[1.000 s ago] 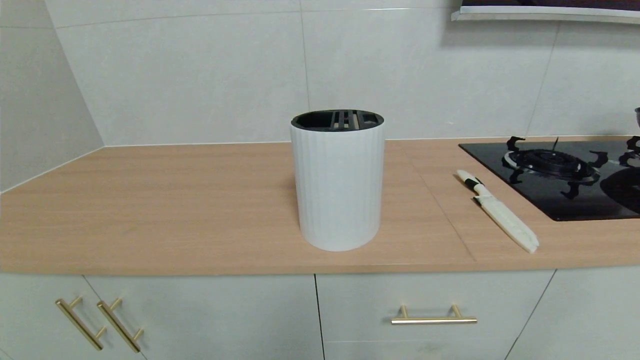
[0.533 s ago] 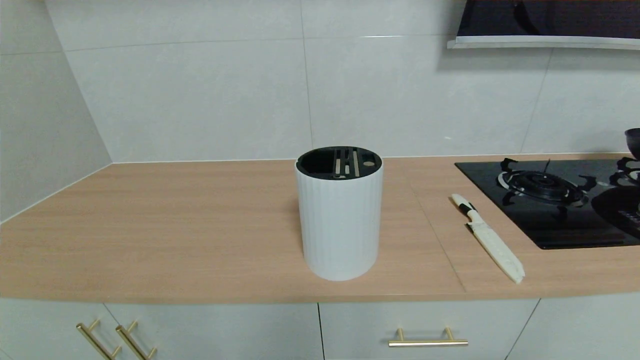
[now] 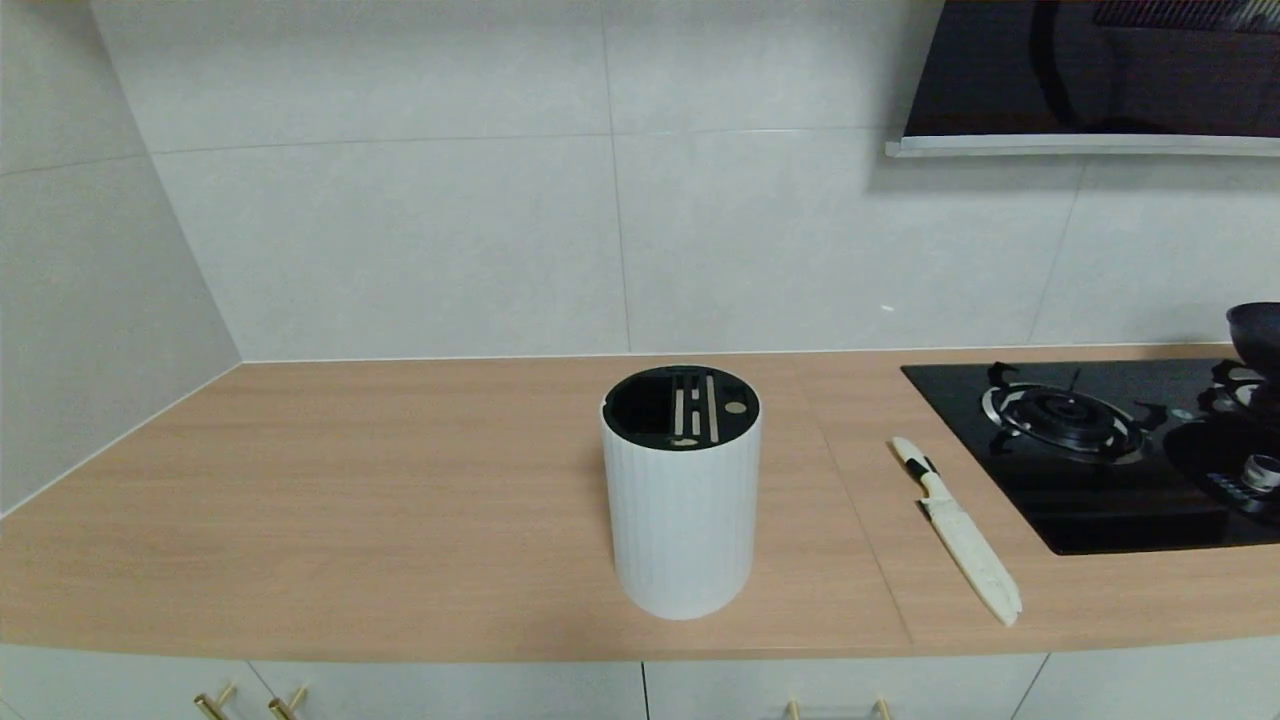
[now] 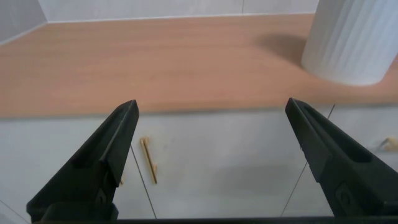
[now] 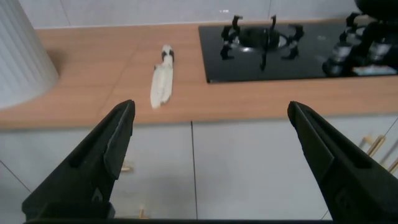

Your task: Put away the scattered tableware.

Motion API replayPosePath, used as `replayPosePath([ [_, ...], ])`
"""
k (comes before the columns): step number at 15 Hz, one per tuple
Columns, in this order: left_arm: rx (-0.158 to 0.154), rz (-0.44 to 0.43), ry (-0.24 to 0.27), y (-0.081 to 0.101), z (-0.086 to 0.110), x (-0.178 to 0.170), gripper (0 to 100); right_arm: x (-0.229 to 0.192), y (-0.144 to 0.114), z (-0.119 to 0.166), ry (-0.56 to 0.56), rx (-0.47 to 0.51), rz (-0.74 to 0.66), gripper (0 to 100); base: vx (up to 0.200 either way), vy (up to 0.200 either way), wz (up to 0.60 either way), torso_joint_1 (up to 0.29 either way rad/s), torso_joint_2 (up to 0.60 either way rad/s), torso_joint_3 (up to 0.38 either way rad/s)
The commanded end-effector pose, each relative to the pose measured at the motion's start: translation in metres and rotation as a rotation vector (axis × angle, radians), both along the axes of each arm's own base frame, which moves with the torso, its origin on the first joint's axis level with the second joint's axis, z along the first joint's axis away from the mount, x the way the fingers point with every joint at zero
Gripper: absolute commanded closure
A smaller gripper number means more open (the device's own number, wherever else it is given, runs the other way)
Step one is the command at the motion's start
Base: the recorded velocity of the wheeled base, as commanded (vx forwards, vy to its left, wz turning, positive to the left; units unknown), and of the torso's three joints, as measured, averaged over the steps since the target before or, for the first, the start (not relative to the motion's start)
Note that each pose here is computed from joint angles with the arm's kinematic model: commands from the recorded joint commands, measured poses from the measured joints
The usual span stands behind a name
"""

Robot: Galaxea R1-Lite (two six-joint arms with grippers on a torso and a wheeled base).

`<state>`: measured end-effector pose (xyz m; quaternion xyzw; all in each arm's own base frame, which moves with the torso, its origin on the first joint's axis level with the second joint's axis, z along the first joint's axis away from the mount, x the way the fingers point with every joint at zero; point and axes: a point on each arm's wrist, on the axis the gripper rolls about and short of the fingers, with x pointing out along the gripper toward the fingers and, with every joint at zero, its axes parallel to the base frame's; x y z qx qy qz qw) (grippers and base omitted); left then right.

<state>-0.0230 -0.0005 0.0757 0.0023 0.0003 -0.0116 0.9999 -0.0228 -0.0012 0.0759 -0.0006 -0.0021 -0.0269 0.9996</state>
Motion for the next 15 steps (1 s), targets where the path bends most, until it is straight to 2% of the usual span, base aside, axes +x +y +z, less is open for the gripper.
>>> replayPosePath([
  [1,0.001,0.0,0.001,0.0,-0.0001,0.0,0,0.0001,0.0,0.0001,0.001,0.0,0.0,0,0.0,0.0,0.0,0.256,-0.56,-0.31],
  [6,0.0,0.0,0.001,0.0,-0.0001,0.0,0,0.0001,0.0,0.0001,0.001,0.0,0.0,0,0.0,0.0,0.0,0.275,-0.6,-0.318],
  [11,0.0,0.0,0.001,0.0,-0.0001,0.0,0,0.0001,0.0,0.0001,0.001,0.0,0.0,0,0.0,0.0,0.0,0.206,-0.43,-0.227],
  [15,0.001,0.0,-0.001,0.0,0.0001,0.0,0,0.0001,0.0,0.0001,0.001,0.003,0.002,0,0.0,0.0,0.0,0.028,-0.06,-0.027],
])
